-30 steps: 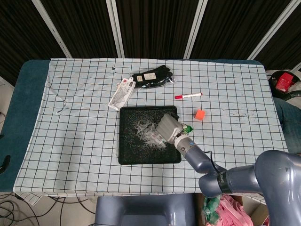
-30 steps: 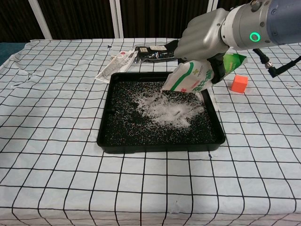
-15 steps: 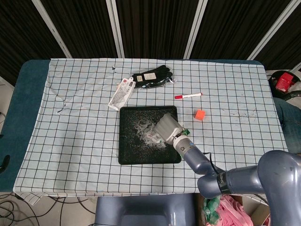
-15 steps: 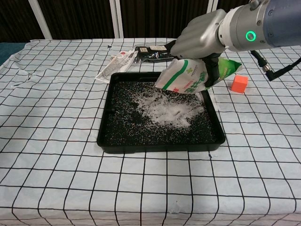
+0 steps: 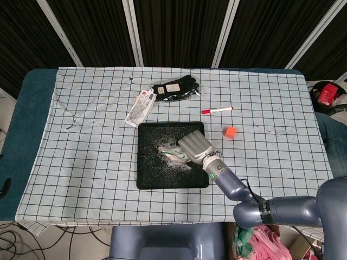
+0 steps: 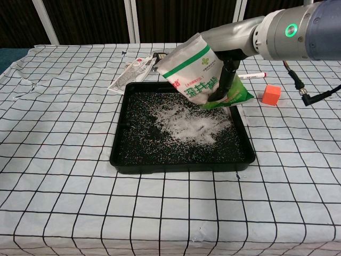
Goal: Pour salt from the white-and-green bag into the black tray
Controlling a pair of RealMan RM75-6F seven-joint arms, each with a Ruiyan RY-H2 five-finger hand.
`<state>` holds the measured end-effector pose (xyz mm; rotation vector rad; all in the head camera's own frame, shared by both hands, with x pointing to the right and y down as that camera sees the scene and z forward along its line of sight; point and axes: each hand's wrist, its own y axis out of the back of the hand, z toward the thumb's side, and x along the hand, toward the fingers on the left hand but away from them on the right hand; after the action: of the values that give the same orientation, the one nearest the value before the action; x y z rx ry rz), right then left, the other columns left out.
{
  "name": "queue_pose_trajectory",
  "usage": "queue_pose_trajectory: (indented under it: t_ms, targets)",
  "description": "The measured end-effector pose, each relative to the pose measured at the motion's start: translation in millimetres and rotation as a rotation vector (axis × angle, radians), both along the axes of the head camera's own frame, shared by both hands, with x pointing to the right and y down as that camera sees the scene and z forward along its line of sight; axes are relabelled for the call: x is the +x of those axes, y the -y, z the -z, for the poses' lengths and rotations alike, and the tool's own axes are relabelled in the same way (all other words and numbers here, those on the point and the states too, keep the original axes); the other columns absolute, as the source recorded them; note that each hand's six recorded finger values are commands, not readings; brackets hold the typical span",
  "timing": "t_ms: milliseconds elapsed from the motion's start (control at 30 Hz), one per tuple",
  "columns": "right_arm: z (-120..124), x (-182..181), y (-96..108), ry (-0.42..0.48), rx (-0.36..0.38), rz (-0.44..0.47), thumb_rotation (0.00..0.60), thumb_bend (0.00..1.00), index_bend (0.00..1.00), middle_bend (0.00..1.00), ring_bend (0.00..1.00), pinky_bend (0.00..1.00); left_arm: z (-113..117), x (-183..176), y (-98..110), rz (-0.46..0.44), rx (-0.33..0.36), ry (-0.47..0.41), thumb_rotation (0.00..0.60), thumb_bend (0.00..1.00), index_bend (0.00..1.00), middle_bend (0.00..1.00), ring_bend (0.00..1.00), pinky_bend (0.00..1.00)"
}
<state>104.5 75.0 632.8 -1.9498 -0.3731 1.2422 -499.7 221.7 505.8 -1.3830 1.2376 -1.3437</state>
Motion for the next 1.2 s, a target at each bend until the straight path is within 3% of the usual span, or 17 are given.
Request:
queue_pose_trajectory:
  t_ms: [233,533,933,1200]
  targets:
    - [-16.8,15.6,-7.5,0.203,-0.103,-0.24,0.6,0.69,0.87,0.59,0.62,0.48,-1.4,1.1,-0.1,-0.002,-0.005,0.002,0.6,0.32,0.26,0.14,0.06,0.08]
    - [-27.9,31.1,-12.3,0.362,-0.151,-0.422,0.6,0.69,0.87,0.58,0.61,0.48,-1.6,0.8,-0.3,-0.001,-0.007,0.006,0.6,0.32,0.26,0.14,0.06,0.08]
    - [-29.9,69.5,-5.4,0.482,-0.08,-0.582,0.6,0.69,0.82,0.55,0.6,0.48,-3.4,2.7,-0.7,-0.005,-0.012,0.013,0.6,0.32,0.26,0.14,0.06,0.08]
    - [-28.5,108.5,1.4,0.478,0.027,-0.647,0.6,0.68,0.76,0.52,0.57,0.48,-3.8,2.6,-0.7,-0.005,-0.012,0.018,0.6,0.32,0.26,0.14,0.06,0.08]
